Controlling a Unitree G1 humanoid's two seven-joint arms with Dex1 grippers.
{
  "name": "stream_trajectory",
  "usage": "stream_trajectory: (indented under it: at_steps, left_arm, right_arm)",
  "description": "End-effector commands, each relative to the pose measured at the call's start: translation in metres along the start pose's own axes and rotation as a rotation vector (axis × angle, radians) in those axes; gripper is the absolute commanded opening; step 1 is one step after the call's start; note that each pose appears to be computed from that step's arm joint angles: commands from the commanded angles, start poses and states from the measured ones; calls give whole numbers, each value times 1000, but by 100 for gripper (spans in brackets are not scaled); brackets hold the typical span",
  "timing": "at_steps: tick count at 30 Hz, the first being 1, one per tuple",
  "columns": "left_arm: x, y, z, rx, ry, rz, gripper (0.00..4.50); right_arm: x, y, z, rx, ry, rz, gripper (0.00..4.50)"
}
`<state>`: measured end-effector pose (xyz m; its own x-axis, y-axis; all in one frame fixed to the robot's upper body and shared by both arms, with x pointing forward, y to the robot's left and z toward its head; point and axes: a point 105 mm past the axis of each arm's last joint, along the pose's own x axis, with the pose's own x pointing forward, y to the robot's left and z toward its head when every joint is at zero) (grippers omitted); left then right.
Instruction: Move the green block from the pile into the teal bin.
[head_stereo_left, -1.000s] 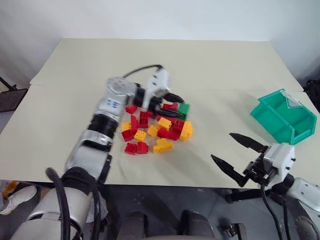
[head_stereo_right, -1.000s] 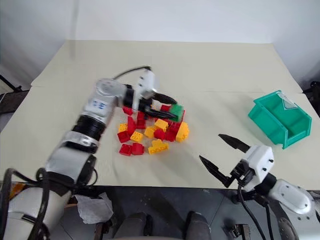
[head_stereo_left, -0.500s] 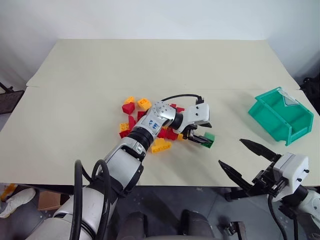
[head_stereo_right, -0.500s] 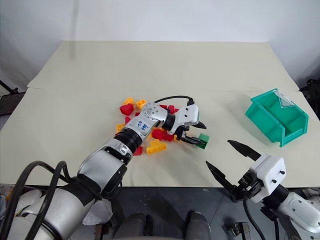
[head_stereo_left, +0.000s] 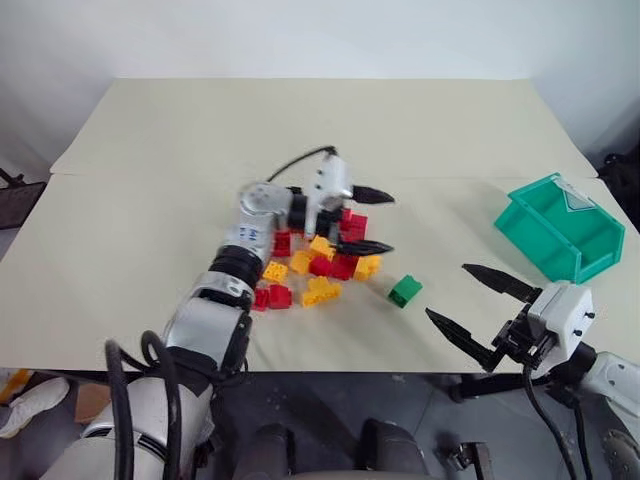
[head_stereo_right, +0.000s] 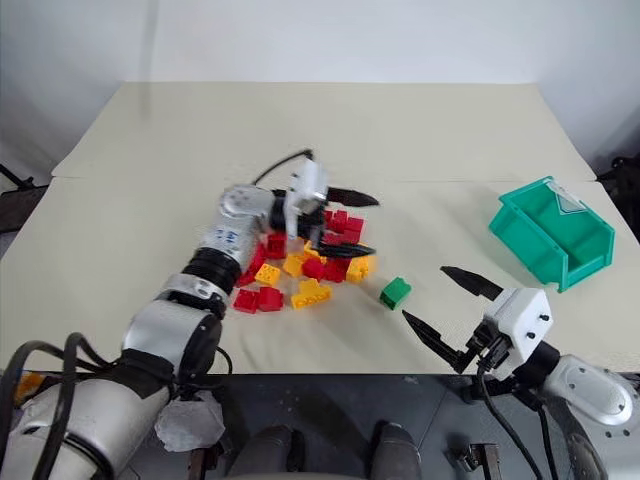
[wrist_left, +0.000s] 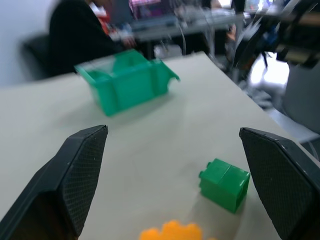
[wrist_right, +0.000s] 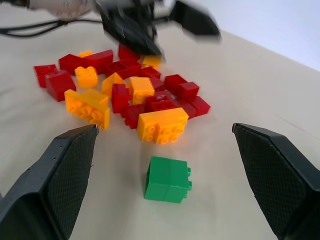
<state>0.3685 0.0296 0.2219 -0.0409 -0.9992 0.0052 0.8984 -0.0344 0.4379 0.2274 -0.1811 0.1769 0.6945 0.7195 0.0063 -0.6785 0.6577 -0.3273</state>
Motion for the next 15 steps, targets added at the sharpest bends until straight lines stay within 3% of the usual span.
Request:
stream_trajectory:
  at_steps: [1,3,6,10,15]
  left_arm:
    - [-53,2,10,56,-20,95,449]
    - [-90,-3,13,1,-19,173,449]
    - [-115,-14,12,1,25,240,449]
    - [-163,-51,4,-19,150,353,449]
    - [-184,-113,-6,-185,238,386,449]
  right_arm:
    - [1,-3,6,57,15,106,450]
    - [8,-3,2,26,69,189,450]
    - [14,-6,0,-3,109,230,450]
    - [36,-2,-6,-5,163,326,450]
    - [52,-10,-36,-3,313,362,450]
